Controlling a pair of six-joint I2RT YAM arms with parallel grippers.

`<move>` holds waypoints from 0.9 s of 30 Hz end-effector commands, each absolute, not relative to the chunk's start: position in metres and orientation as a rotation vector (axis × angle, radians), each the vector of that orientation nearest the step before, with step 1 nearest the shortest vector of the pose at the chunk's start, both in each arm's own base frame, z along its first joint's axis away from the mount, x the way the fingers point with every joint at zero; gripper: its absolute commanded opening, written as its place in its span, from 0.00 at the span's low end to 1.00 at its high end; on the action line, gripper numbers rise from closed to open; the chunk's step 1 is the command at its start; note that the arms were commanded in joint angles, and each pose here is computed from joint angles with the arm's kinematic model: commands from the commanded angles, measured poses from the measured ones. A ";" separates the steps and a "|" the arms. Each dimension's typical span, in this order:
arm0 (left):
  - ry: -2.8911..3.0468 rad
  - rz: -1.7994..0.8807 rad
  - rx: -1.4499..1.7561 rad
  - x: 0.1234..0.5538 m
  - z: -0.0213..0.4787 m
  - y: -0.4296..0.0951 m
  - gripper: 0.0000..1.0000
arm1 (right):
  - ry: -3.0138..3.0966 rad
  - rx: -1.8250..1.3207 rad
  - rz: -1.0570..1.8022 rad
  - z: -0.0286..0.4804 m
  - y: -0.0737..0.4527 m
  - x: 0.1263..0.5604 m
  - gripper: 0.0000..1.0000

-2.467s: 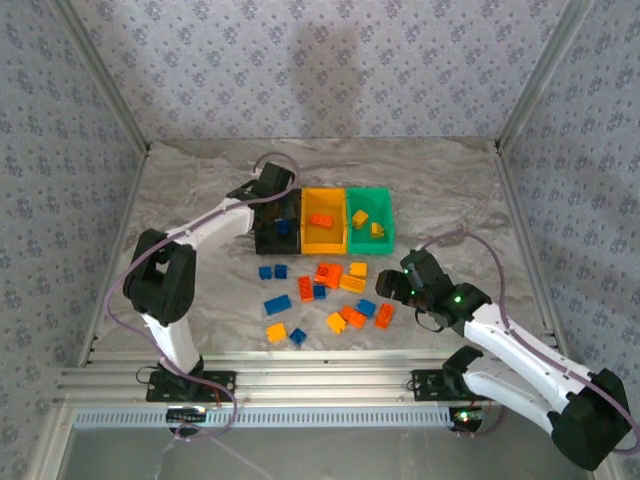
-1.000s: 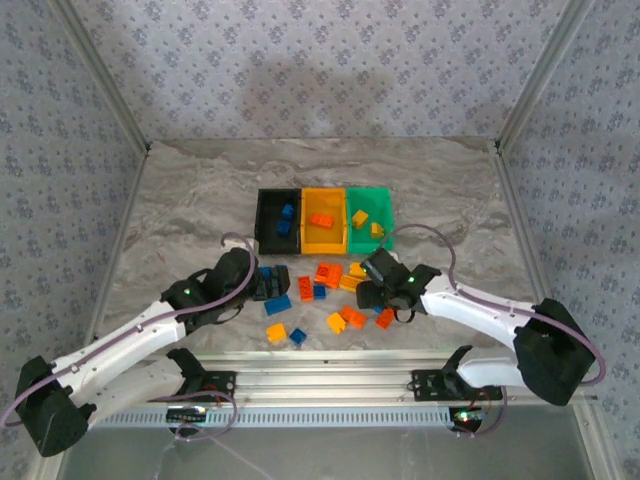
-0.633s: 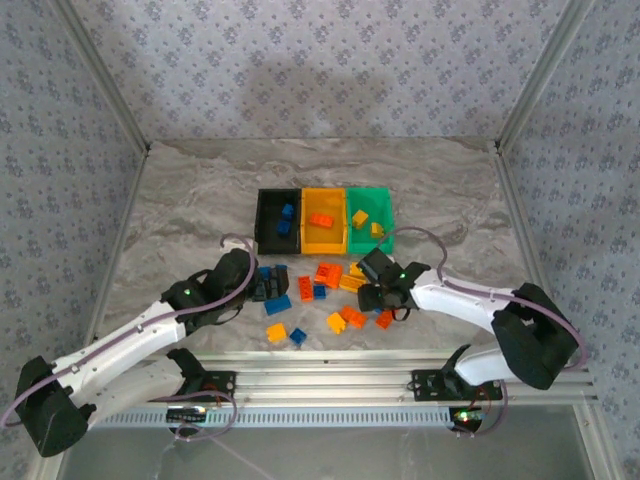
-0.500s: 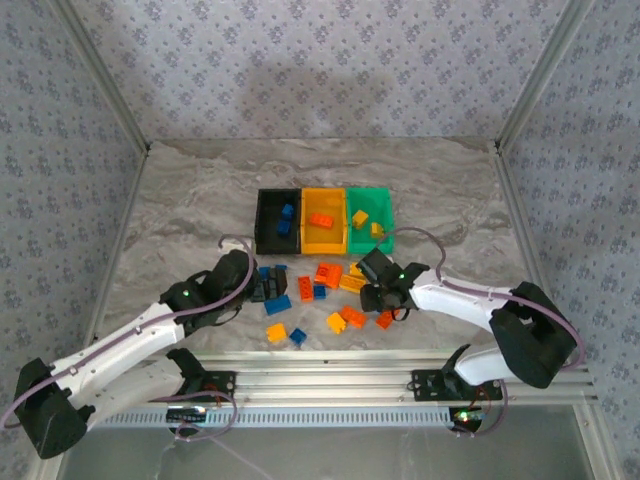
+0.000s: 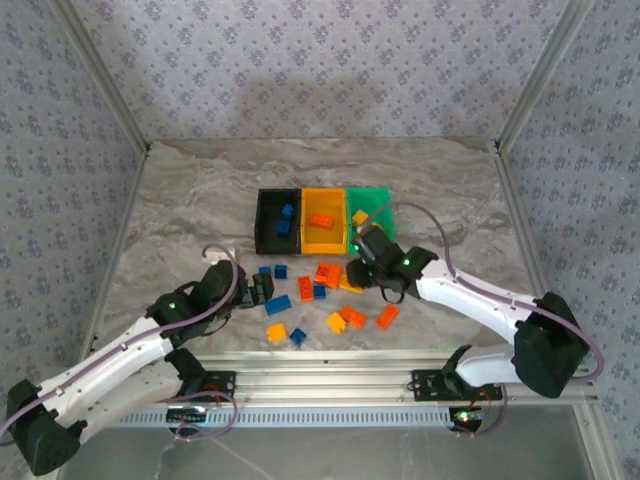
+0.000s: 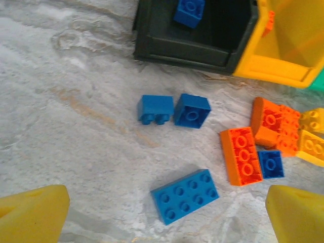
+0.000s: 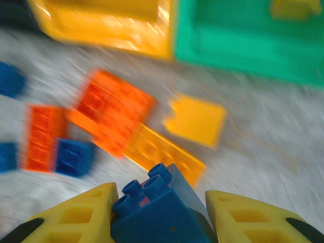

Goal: Sort the legos into containers by color

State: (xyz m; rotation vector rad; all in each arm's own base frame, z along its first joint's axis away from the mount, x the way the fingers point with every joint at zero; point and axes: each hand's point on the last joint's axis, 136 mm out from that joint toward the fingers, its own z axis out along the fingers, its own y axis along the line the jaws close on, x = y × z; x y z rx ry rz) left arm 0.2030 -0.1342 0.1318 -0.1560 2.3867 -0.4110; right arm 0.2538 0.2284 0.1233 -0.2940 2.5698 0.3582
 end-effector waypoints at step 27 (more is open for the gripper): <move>2.490 -0.454 -0.117 0.189 0.098 -0.137 0.99 | 2.363 -0.377 0.580 0.174 0.420 0.425 0.77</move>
